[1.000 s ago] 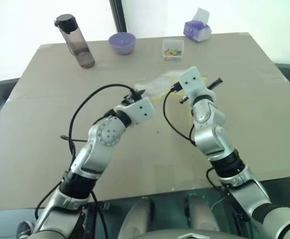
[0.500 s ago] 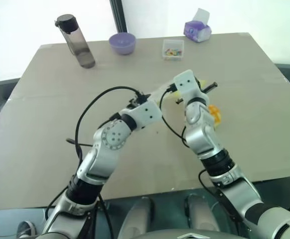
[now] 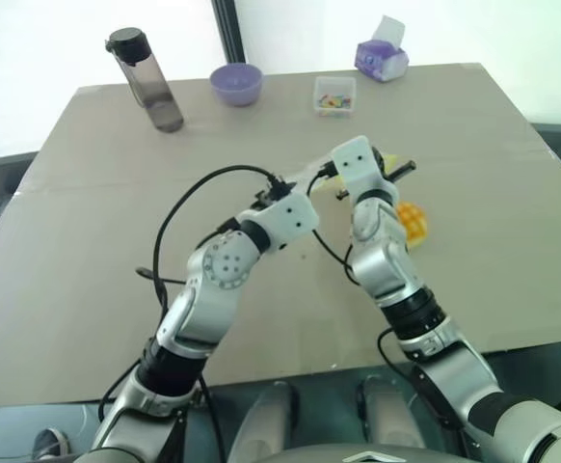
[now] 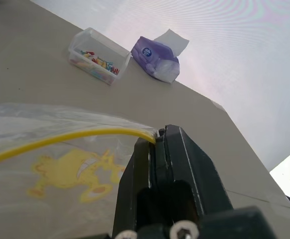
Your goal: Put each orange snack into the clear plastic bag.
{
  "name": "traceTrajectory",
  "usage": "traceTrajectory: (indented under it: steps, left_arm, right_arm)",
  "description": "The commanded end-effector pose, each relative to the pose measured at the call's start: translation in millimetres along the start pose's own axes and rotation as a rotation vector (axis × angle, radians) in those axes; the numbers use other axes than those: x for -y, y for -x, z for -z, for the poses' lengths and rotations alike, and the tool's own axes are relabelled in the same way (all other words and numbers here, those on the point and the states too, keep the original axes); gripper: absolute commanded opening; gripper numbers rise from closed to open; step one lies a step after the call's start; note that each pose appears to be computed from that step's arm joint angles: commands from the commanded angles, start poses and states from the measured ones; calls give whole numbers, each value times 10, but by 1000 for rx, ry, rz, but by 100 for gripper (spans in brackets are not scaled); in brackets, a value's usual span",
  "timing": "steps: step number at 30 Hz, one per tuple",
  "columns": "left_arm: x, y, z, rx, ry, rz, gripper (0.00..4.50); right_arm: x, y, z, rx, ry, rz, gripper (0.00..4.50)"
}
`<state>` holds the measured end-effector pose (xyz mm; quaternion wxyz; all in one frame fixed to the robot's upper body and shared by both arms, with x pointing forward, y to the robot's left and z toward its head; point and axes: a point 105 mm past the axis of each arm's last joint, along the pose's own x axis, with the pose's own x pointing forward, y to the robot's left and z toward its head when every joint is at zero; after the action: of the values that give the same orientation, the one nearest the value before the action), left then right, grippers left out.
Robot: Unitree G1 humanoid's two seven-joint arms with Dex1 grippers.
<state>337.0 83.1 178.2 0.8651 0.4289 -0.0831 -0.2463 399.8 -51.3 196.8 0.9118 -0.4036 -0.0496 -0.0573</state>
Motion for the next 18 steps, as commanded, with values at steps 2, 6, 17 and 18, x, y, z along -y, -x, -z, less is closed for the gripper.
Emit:
traceTrajectory:
  steps: [2, 6, 17, 18]
  left_arm:
    - [-66, -4, -82, 24, -15, -31, 231]
    - [-52, -7, -91, 27, -9, -27, 152]
    - [-101, -17, 45, -30, -22, -43, 0]
    - [-104, -21, 47, -31, -21, -43, 0]
  right_arm:
    - [94, 30, -190, 67, -21, 35, 0]
    - [96, 36, -187, 67, -21, 36, 0]
    - [-7, 108, -174, 101, -76, -43, 185]
    - [1, 125, -172, 107, -108, -71, 237]
